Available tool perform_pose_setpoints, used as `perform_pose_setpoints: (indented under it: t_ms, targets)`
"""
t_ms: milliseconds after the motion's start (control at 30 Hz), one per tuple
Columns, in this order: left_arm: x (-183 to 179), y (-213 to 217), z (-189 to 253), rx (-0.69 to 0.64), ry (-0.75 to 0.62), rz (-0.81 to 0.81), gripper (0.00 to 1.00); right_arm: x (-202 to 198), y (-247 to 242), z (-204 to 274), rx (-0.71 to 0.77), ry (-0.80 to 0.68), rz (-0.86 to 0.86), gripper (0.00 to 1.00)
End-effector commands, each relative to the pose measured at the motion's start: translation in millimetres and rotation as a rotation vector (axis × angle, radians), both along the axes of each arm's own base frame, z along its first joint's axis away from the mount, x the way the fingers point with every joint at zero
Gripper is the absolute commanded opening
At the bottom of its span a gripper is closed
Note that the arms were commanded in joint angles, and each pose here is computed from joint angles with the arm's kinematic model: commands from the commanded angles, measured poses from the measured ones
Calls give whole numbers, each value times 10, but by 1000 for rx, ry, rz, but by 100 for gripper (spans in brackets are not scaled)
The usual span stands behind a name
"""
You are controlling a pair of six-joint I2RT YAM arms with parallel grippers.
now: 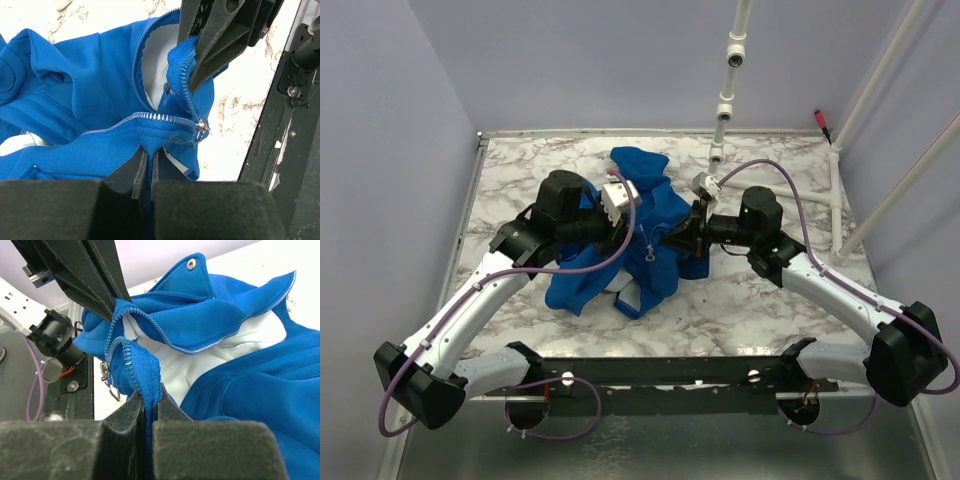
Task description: Zip up the jacket
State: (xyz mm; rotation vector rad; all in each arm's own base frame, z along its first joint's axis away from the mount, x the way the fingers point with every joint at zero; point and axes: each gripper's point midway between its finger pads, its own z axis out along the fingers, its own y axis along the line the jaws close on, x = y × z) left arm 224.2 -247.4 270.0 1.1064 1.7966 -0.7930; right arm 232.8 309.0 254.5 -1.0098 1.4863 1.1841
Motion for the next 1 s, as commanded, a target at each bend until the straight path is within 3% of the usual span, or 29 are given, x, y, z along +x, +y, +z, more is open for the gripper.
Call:
perform_pose_setpoints:
  t_ms: [0,333,533,767,967]
  targets:
    - [-12,-8,177,-17,-68,-6,0,-64,25,340,67,-17,19,1]
    - [-17,-45,171,-4,-79,-18,0,-110,55,280,100,65,34,1]
    - [-9,-53,197,-3,-88,-14,0,63,29,195,103,153,-90,1]
    - [29,-64,227,2,-101,-1,0,67,-23,78,72,181,-130,1]
    - [33,-95,181,8,-90,-5,0,84,-22,164,128,185,-154,1]
